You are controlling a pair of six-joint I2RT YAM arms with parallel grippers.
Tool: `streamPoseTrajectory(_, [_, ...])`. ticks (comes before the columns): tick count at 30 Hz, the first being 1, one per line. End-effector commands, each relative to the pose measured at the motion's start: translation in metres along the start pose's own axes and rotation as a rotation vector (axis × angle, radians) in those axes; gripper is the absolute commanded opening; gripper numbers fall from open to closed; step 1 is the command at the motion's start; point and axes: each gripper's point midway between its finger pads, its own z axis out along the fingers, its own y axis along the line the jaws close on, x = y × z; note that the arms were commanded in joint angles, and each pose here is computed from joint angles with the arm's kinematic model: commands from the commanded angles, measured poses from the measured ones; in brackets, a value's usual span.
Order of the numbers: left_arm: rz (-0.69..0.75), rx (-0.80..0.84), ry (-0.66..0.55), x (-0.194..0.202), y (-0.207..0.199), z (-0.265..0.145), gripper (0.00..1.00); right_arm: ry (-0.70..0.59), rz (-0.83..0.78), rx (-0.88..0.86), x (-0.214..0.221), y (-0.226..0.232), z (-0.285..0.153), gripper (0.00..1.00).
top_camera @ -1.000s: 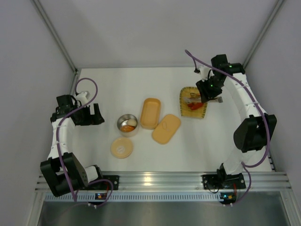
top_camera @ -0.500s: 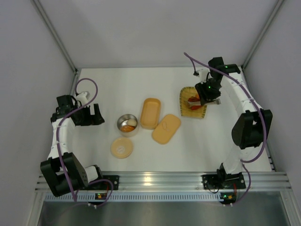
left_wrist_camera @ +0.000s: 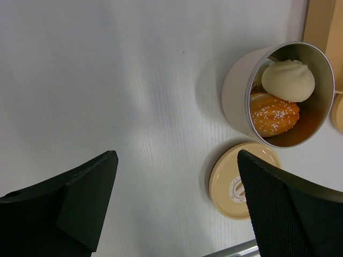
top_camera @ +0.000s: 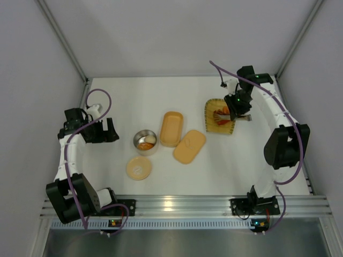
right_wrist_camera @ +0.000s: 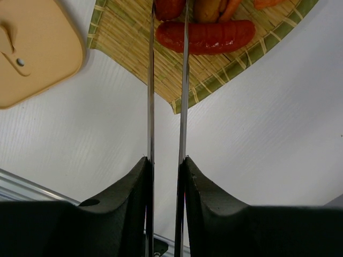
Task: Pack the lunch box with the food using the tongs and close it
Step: Pick up the fake food from the plate, then place the fake food in the packing box.
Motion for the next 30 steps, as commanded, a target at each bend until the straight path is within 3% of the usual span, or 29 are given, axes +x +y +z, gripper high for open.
streamPoseTrajectory(1, [0.018,-0.002,-0.042,-0.009,0.002,-0.001,0.98,-0.067,-0.021,0.000,-0.017,0.006,-0.014,0.17])
streamPoseTrajectory(7, [0.019,-0.002,-0.044,-0.009,0.002,-0.001,0.98,-0.170,-0.075,0.021,-0.026,0.010,-0.050,0.06])
streamPoseTrajectory(17, [0.023,-0.005,-0.047,-0.009,0.001,-0.003,0.98,-0.225,-0.135,0.001,-0.029,0.019,-0.069,0.01])
streamPoseTrajectory(24, [0.024,0.000,-0.048,-0.010,0.001,-0.003,0.98,-0.312,-0.242,-0.166,-0.042,0.064,-0.089,0.01])
streamPoseTrajectory(30, [0.023,0.001,-0.051,-0.012,0.001,-0.003,0.98,-0.309,-0.353,-0.210,-0.048,0.108,-0.084,0.00])
